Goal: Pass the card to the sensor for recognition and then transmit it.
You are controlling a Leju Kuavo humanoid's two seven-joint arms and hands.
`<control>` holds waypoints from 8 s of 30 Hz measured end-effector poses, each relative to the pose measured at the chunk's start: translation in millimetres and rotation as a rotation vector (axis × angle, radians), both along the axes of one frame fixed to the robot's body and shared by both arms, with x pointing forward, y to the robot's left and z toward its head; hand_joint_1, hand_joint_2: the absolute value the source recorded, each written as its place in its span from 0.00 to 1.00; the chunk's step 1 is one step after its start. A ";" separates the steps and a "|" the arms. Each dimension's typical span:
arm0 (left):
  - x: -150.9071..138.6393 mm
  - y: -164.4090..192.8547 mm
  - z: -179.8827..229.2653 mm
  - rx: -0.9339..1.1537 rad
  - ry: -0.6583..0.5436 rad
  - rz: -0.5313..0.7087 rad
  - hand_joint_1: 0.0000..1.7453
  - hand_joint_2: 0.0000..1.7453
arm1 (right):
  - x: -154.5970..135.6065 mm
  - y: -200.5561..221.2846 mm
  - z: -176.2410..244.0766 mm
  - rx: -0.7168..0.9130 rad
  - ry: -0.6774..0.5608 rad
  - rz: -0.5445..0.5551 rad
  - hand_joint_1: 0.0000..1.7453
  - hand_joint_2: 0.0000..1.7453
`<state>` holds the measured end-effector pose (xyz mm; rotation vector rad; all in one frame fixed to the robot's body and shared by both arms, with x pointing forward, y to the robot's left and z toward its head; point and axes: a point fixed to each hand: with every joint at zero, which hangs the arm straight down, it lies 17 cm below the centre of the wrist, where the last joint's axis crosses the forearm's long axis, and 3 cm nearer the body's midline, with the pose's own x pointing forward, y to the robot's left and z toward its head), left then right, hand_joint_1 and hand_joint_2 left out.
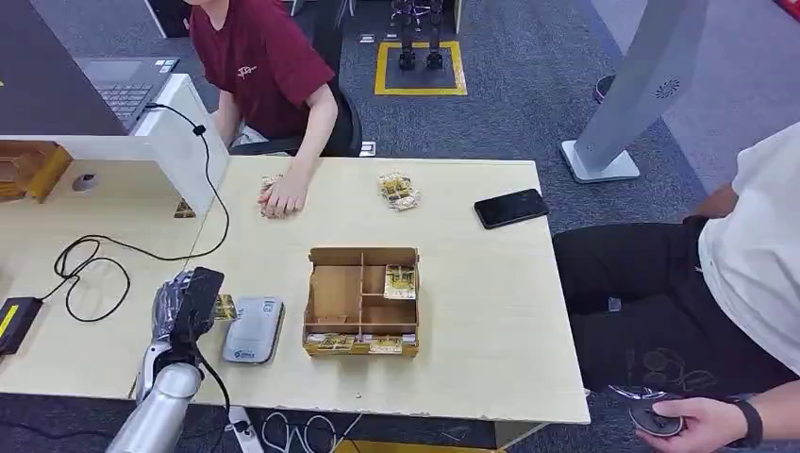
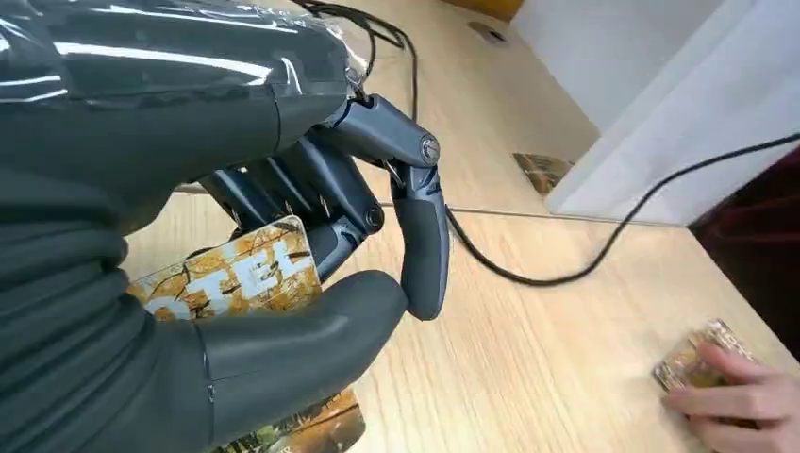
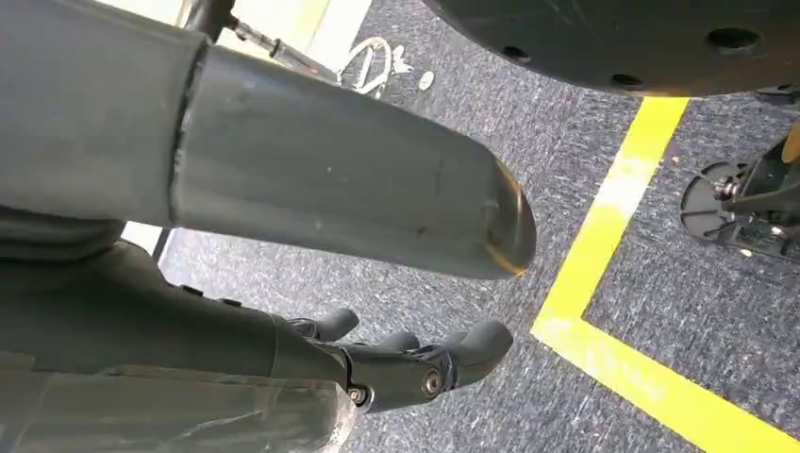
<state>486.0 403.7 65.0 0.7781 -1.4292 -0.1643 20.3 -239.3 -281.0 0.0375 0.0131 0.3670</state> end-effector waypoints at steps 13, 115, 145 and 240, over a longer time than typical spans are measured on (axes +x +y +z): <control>-1.7 -13.8 -21.3 -0.193 0.028 -0.088 1.00 1.00 | -1.1 -0.2 0.0 -0.001 0.004 -0.009 0.00 0.00; 41.6 -85.2 215.9 0.533 -0.612 -0.152 1.00 1.00 | 1.3 -11.7 0.0 -0.029 0.012 0.137 0.00 0.00; 57.6 -80.8 183.1 0.180 -0.492 -0.241 0.00 1.00 | 1.9 -12.0 0.0 -0.030 0.009 0.150 0.00 0.00; -89.2 -304.1 26.7 0.830 -0.265 -0.670 0.00 1.00 | -6.0 -15.8 -0.7 -0.036 0.027 0.084 0.00 0.00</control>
